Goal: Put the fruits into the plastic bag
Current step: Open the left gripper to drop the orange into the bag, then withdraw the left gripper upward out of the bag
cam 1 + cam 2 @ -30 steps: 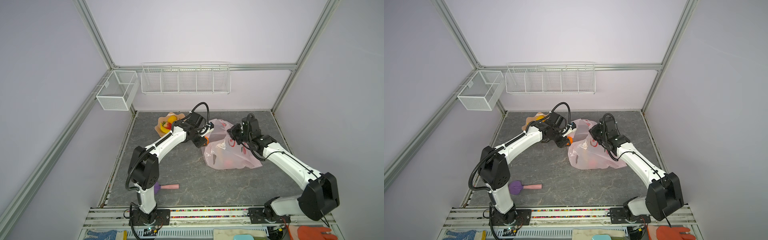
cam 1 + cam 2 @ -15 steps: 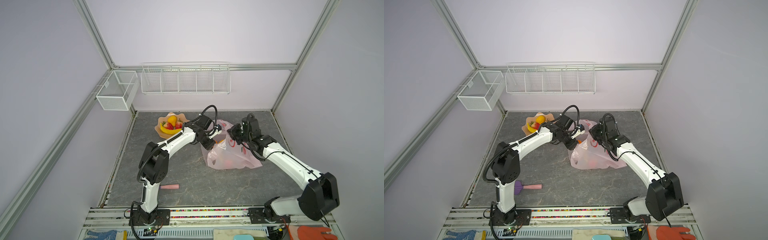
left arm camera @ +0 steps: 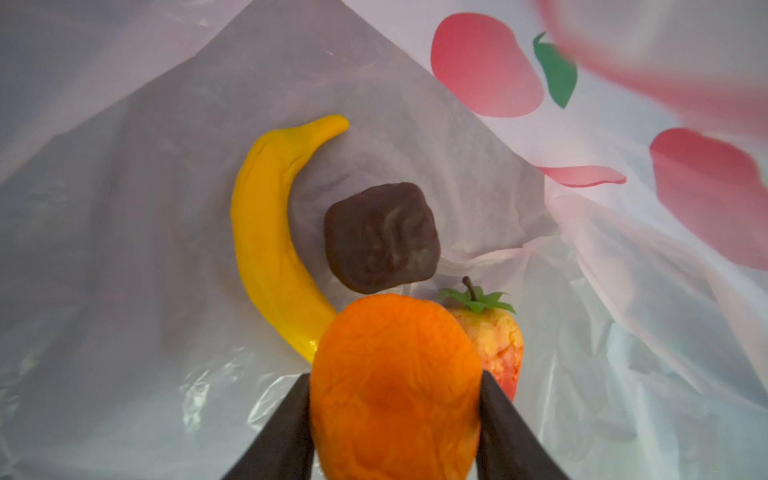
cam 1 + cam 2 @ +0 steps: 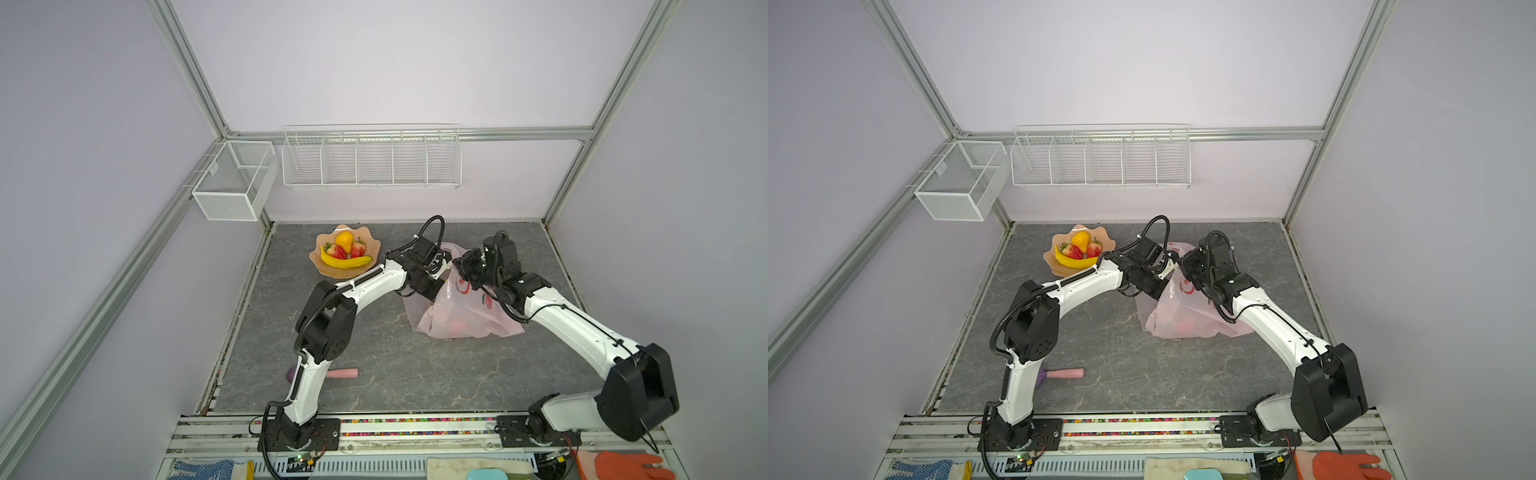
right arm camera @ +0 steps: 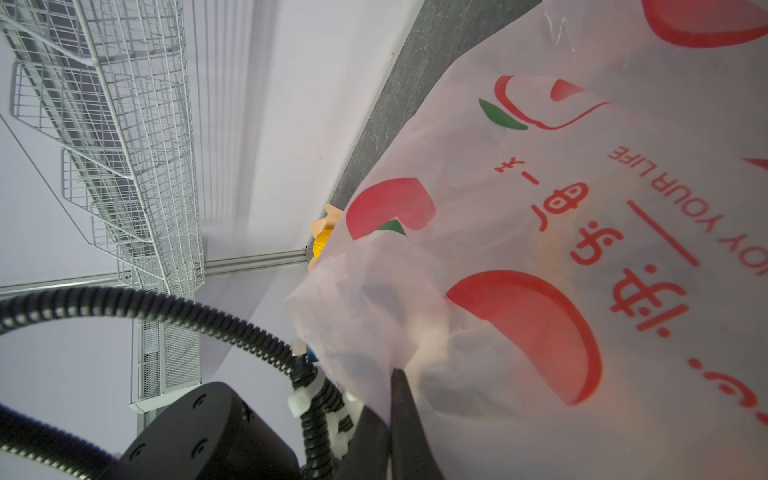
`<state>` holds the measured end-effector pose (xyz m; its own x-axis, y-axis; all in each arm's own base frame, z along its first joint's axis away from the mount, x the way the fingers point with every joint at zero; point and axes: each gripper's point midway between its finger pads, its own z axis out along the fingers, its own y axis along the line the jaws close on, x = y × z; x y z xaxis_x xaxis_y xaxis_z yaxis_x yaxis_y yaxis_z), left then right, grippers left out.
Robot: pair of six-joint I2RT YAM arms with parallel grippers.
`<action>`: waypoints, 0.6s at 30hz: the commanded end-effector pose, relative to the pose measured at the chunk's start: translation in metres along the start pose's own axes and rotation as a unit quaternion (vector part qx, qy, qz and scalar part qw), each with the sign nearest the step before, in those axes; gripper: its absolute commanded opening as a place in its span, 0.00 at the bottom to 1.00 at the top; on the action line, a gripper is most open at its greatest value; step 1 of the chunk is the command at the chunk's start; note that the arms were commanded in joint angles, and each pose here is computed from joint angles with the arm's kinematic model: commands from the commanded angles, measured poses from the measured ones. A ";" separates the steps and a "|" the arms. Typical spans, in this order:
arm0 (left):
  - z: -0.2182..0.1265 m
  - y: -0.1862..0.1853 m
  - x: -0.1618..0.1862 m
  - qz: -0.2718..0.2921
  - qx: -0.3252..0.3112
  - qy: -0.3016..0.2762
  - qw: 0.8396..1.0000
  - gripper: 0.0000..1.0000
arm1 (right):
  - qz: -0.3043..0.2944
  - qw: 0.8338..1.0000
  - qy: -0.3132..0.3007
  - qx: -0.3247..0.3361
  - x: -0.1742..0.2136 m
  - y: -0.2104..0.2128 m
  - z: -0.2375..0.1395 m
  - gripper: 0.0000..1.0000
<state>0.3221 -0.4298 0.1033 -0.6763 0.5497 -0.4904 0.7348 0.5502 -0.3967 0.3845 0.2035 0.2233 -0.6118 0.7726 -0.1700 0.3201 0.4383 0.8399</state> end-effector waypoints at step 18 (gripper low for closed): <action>-0.007 -0.020 -0.020 -0.071 0.019 -0.025 0.997 0.78 | 0.017 1.000 0.007 -0.008 0.001 -0.003 0.004 0.06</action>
<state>0.3078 -0.4527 0.1025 -0.7582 0.4869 -0.4336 0.6520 0.5691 -0.5011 0.3882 0.2053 0.2247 -0.6135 0.7725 -0.1640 0.3041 0.4227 0.8537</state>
